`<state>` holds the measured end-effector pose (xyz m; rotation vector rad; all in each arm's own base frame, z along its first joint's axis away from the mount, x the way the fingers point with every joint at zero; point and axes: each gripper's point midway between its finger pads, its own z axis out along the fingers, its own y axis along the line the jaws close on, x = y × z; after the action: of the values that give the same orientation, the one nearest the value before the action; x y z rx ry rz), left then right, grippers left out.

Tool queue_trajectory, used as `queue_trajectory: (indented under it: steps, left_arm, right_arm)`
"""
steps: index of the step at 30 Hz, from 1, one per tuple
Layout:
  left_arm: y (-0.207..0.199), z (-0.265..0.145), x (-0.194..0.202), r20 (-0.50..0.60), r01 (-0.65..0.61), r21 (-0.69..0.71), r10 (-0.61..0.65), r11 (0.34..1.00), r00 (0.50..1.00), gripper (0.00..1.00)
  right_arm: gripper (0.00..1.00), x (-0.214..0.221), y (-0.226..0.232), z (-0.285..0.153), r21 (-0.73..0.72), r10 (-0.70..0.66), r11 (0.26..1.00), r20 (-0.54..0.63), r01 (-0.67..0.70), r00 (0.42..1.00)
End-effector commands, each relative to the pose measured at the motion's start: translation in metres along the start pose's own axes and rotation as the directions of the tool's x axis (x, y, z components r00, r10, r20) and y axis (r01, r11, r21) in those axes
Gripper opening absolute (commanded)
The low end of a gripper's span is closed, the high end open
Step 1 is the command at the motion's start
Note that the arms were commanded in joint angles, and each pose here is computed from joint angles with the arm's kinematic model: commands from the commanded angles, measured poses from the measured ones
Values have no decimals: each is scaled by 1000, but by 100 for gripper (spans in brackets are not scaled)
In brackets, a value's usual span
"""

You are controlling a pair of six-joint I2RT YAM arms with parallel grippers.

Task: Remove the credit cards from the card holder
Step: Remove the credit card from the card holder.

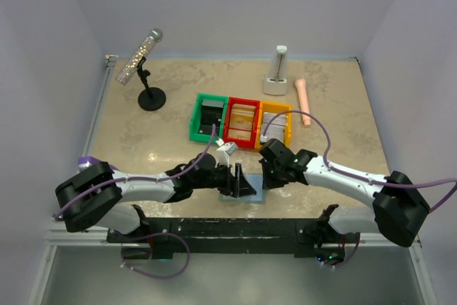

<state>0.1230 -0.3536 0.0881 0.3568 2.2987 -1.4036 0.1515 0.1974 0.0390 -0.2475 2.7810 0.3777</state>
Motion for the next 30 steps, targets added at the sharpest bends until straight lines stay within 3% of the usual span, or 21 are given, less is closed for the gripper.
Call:
queue_trajectory:
  steps: [1, 5, 11, 14, 20, 23, 30]
  left_arm:
    - [-47, -5, -16, 52, -116, 174, 109, 978, 993, 74]
    - [-65, -5, -6, -6, -192, 222, 199, 956, 980, 75]
    - [-75, 16, 13, -118, -154, 279, 193, 948, 974, 75]
    - [-76, 1, 5, -29, -174, 275, 189, 946, 982, 74]
    - [-51, -52, -13, 165, -222, 143, 198, 964, 966, 76]
    - [-14, -73, -23, 248, -162, -26, 164, 986, 955, 80]
    - [32, -65, -14, 168, -46, -217, 84, 975, 982, 92]
  right_arm:
    - [0, 4, 1, 3, -6, 24, 1000, -12, -24, 1000]
    - [0, 6, 0, 6, -6, 27, 1000, -12, -27, 1000]
    - [0, 10, -2, 11, 1, 45, 999, -27, -45, 999]
    - [0, 13, -5, 12, 2, 47, 999, -26, -47, 999]
    - [0, 10, -6, 8, 8, 35, 999, -13, -34, 999]
    - [0, 7, -6, 6, 8, 31, 999, -1, -31, 1000]
    - [0, 8, -5, 8, 6, 31, 999, -11, -31, 999]
